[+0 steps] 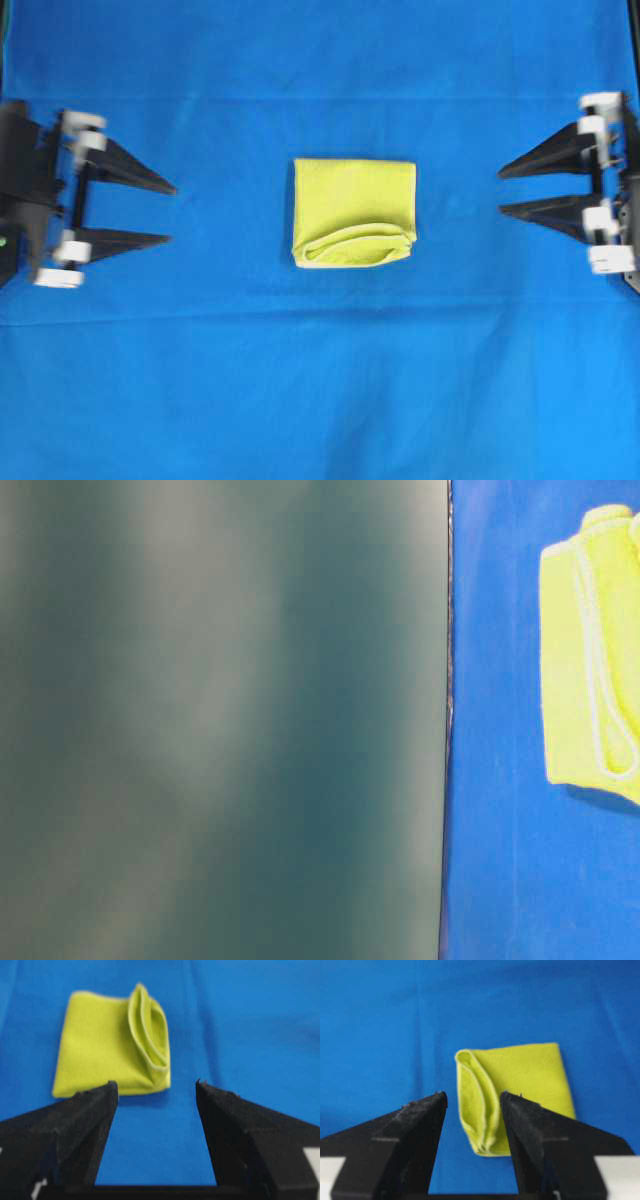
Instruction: Fold the yellow towel.
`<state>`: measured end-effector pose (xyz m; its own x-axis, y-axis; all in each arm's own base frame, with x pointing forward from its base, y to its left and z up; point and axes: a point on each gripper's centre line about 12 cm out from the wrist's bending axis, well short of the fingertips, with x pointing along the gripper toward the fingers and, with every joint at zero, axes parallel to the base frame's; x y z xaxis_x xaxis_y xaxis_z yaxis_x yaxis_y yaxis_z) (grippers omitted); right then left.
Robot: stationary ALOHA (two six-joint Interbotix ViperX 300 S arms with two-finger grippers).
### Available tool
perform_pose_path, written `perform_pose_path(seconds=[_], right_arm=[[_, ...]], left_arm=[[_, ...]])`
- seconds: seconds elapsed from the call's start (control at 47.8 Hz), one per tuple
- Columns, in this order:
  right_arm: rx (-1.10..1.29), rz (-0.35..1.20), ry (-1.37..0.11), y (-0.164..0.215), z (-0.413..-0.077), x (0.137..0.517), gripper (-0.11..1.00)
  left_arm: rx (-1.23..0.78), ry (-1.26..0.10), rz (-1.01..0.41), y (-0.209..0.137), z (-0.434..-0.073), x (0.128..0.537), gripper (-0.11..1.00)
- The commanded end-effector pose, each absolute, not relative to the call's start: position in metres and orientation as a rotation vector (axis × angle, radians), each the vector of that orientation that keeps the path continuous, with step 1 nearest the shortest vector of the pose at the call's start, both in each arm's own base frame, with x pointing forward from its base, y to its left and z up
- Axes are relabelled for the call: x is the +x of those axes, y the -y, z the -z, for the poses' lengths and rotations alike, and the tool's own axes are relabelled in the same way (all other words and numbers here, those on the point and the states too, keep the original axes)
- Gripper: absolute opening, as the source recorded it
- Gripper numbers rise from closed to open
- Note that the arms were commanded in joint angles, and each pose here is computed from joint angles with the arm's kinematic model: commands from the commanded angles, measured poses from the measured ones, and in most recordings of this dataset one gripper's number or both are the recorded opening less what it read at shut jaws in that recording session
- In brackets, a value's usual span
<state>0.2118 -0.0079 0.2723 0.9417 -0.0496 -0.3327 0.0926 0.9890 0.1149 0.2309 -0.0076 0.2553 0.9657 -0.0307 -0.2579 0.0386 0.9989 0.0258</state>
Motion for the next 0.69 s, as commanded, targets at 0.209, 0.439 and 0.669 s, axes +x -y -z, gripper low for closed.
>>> perform_pose_path(seconds=[0.209,0.439,0.669], right_arm=[[0.115,0.121,-0.238,0.017,-0.262,0.173,0.54],[0.142,0.158,-0.214,0.023,-0.228,0.159,0.54],[0.163,0.160,-0.234,0.024,-0.210,0.163,0.54]], left_arm=[[0.023,-0.156,0.039,0.007,-0.257,0.180,0.61],[-0.003,-0.160,0.038,0.006,-0.237,0.159,0.60],[-0.026,-0.155,0.035,0.006,-0.231,0.155,0.60]])
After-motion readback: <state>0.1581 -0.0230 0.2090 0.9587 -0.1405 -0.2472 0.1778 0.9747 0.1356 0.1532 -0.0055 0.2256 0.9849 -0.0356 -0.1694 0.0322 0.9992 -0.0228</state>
